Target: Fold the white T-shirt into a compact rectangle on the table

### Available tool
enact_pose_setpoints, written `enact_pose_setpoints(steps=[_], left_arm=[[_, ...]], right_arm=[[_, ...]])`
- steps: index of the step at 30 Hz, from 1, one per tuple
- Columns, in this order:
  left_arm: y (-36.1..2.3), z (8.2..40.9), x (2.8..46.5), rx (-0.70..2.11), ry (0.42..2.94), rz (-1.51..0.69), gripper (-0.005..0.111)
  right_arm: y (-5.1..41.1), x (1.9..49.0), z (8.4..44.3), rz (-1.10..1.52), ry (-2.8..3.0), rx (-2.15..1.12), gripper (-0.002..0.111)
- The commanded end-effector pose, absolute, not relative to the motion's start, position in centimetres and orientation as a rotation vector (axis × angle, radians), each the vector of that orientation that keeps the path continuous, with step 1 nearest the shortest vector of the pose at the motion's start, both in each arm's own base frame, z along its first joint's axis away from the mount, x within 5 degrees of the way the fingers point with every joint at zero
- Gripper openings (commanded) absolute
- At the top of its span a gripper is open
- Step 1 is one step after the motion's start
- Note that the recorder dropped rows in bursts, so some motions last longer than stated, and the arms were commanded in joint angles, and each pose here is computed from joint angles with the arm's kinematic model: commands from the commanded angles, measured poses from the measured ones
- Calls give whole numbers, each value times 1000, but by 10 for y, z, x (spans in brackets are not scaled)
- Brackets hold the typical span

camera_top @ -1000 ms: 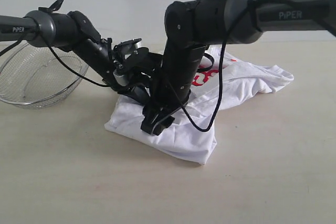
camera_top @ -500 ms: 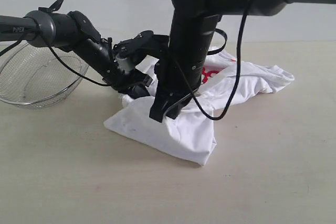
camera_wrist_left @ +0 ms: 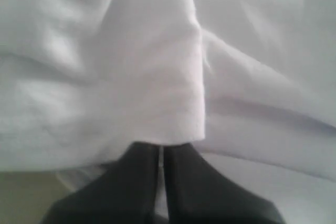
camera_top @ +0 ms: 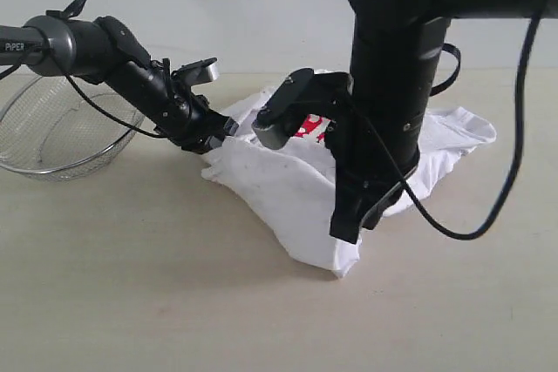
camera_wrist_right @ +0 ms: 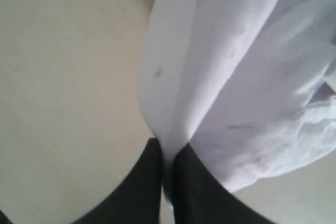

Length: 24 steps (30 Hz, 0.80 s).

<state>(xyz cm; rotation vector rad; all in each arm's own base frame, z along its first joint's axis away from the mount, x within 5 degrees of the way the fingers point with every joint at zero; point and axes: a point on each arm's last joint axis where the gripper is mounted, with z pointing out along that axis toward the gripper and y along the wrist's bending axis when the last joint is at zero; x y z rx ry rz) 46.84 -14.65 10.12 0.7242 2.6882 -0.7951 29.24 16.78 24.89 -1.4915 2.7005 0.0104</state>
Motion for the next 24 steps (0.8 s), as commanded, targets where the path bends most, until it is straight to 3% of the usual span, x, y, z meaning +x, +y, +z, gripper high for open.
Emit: enact_pose_setpoints(steps=[1, 13, 24], left_arm=[[-147, 101, 468, 715, 2694, -815, 4], [-147, 101, 467, 725, 2702, -828, 4], [-147, 113, 468, 748, 2659, -810, 4]], right_arm=[[152, 265, 253, 2, 2763, -1432, 0], [111, 200, 221, -72, 2961, -1388, 0], [90, 212, 223, -504, 2921, -1279, 0]])
